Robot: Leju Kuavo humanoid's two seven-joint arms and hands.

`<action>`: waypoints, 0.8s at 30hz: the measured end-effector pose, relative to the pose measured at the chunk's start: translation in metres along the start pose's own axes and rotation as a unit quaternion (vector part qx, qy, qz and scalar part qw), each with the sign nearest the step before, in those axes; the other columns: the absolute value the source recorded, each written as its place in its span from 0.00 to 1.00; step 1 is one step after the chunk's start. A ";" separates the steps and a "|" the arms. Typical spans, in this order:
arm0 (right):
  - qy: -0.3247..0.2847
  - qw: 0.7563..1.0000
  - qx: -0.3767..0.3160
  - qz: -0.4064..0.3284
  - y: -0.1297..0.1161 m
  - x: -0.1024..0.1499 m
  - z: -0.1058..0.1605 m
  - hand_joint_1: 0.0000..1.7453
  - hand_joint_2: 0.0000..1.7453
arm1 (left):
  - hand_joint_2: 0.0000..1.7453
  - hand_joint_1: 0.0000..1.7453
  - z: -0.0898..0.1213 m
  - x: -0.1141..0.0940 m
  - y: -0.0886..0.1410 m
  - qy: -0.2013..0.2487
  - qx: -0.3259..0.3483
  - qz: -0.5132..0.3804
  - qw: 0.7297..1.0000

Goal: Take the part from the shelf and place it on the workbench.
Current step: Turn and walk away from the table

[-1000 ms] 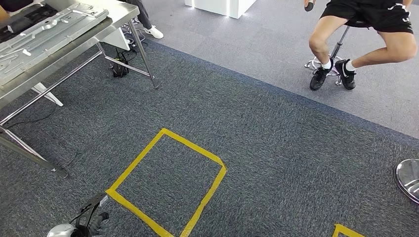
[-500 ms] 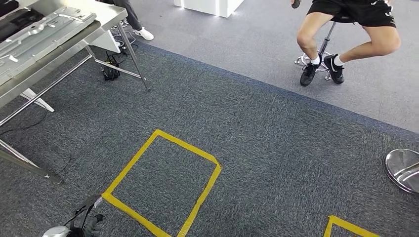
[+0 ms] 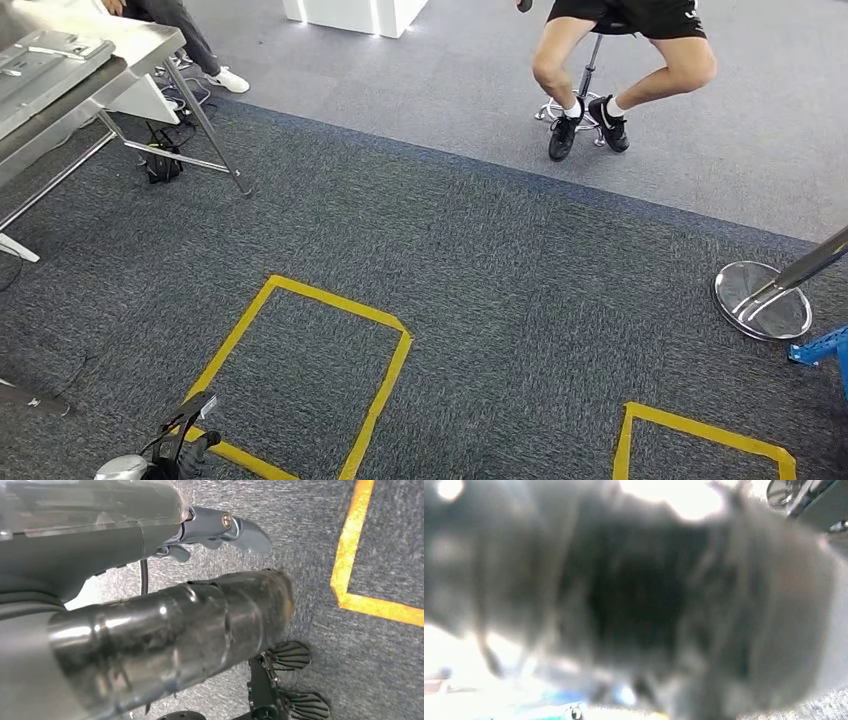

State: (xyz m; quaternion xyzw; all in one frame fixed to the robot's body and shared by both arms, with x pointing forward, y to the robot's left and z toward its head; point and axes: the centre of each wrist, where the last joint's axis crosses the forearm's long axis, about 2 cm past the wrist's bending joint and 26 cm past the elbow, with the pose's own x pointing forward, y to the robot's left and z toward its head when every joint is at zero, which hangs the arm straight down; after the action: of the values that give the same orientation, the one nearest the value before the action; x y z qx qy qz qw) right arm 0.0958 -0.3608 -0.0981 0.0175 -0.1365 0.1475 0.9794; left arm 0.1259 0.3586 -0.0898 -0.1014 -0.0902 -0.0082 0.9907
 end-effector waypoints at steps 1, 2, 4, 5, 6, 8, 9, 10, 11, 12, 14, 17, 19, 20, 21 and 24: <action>0.000 1.000 0.000 0.000 0.000 0.000 0.000 0.00 0.00 | 0.00 0.00 0.000 0.000 0.000 0.000 0.000 0.000 1.000; 0.000 1.000 0.000 -0.001 -0.001 0.000 0.000 0.00 0.00 | 0.00 0.00 0.000 0.000 -0.001 0.000 0.000 0.000 1.000; -0.001 1.000 -0.001 -0.001 -0.001 0.001 0.000 0.00 0.00 | 0.00 0.00 -0.001 -0.001 -0.001 0.002 -0.001 0.000 1.000; -0.001 1.000 -0.001 -0.001 -0.001 0.001 0.000 0.00 0.00 | 0.00 0.00 -0.001 -0.002 -0.002 0.003 -0.002 0.001 1.000; -0.001 1.000 -0.001 -0.001 -0.001 0.001 0.000 0.00 0.00 | 0.00 0.00 -0.001 -0.003 -0.003 0.004 -0.003 0.002 1.000; -0.001 1.000 -0.001 0.000 -0.002 0.001 0.000 0.00 0.00 | 0.00 0.00 -0.002 -0.004 -0.003 0.004 -0.004 0.005 1.000; -0.001 1.000 -0.001 0.000 -0.002 0.001 0.000 0.00 0.00 | 0.00 0.00 -0.002 -0.004 -0.004 0.004 -0.005 0.006 1.000; -0.002 1.000 0.000 0.000 -0.002 0.001 0.000 0.00 0.00 | 0.00 0.00 -0.001 -0.004 -0.003 0.004 -0.005 0.006 1.000; -0.003 1.000 0.000 0.000 -0.002 0.003 0.000 0.00 0.00 | 0.00 0.00 -0.001 -0.004 -0.003 0.004 -0.004 0.006 1.000; -0.004 1.000 0.000 0.001 -0.002 0.004 0.000 0.00 0.00 | 0.00 0.00 -0.001 -0.005 -0.002 0.005 -0.003 0.006 1.000; -0.003 1.000 0.001 0.001 -0.001 0.003 0.000 0.00 0.00 | 0.00 0.00 0.000 -0.005 0.000 0.006 -0.001 0.006 1.000; 0.000 1.000 0.002 0.002 0.000 0.000 0.000 0.00 0.00 | 0.00 0.00 0.000 0.001 0.000 0.001 -0.001 0.004 1.000; -0.001 1.000 0.001 0.002 -0.001 0.002 0.000 0.00 0.00 | 0.00 0.00 0.000 0.000 -0.001 0.002 -0.001 0.005 1.000; -0.002 1.000 0.001 0.002 -0.001 0.003 0.000 0.00 0.00 | 0.00 0.00 0.000 -0.001 -0.001 0.003 -0.002 0.005 1.000; -0.003 1.000 0.001 0.002 -0.001 0.004 0.000 0.00 0.00 | 0.00 0.00 -0.001 -0.002 -0.001 0.004 -0.002 0.005 1.000; -0.002 1.000 0.000 0.003 -0.002 0.003 0.000 0.00 0.00 | 0.00 0.00 -0.001 -0.002 -0.002 0.003 -0.004 0.005 1.000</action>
State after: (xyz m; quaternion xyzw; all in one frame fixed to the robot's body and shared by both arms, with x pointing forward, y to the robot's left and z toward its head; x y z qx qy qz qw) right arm 0.0987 -0.3616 -0.0974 0.0175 -0.1383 0.1508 0.9787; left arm 0.1243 0.3563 -0.0906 -0.1061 -0.0863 -0.0042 0.9906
